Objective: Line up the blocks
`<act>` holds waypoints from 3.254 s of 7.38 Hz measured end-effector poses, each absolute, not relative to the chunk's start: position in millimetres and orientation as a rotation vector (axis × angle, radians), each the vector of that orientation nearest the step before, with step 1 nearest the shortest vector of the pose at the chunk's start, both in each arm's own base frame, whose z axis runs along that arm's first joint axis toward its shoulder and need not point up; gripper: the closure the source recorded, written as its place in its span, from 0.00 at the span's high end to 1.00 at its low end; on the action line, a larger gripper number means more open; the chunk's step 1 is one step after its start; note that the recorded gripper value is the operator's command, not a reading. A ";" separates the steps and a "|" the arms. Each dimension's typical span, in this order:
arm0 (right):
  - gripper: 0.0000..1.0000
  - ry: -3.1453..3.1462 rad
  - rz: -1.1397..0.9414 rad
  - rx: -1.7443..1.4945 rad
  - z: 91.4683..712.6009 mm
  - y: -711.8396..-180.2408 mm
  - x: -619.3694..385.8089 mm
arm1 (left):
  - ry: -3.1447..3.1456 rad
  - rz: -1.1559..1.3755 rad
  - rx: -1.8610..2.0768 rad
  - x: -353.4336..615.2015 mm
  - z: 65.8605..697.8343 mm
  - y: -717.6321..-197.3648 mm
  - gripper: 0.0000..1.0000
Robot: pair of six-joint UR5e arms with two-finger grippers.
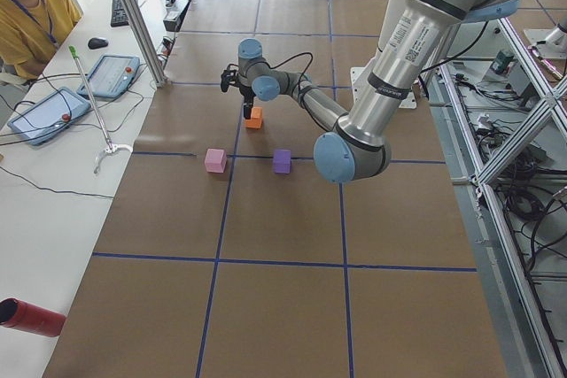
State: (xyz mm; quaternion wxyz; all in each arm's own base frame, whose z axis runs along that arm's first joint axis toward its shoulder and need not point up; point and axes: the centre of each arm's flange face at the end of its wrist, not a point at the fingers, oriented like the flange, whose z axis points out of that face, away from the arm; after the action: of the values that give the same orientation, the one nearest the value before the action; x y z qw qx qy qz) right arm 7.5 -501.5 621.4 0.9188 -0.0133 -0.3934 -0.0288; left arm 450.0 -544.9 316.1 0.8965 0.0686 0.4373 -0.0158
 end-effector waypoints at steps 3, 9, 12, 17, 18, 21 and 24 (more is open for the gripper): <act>1.00 -0.809 -0.059 -0.027 621.4 -501.5 7.5 | 0.860 -0.058 0.123 484.2 330.6 -539.9 0.43; 1.00 -0.809 -0.060 -0.027 621.0 -501.5 7.4 | 0.912 -0.034 0.055 420.7 350.7 -549.1 0.30; 1.00 -0.809 -0.059 -0.028 621.6 -501.5 7.4 | 0.841 -0.018 0.061 334.3 437.3 -555.2 0.40; 1.00 -0.809 -0.059 -0.027 621.5 -501.5 7.4 | 0.798 -0.030 0.018 328.6 482.3 -552.2 1.00; 1.00 -0.809 -0.059 -0.028 621.5 -501.5 7.5 | 0.803 -0.052 0.016 326.3 478.6 -552.1 1.00; 1.00 -0.809 -0.059 -0.027 621.5 -501.4 7.5 | 0.841 -0.122 0.096 267.9 441.8 -567.9 1.00; 1.00 -0.809 -0.059 -0.027 621.4 -501.5 7.5 | 0.752 0.035 0.187 152.5 470.7 -587.1 1.00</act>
State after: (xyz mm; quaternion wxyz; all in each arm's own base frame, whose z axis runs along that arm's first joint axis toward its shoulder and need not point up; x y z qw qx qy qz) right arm 7.5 -501.5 621.4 0.9188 -0.0132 -0.3934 -0.0288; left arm 152.5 -587.1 470.7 0.9258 0.0912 0.3665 0.0172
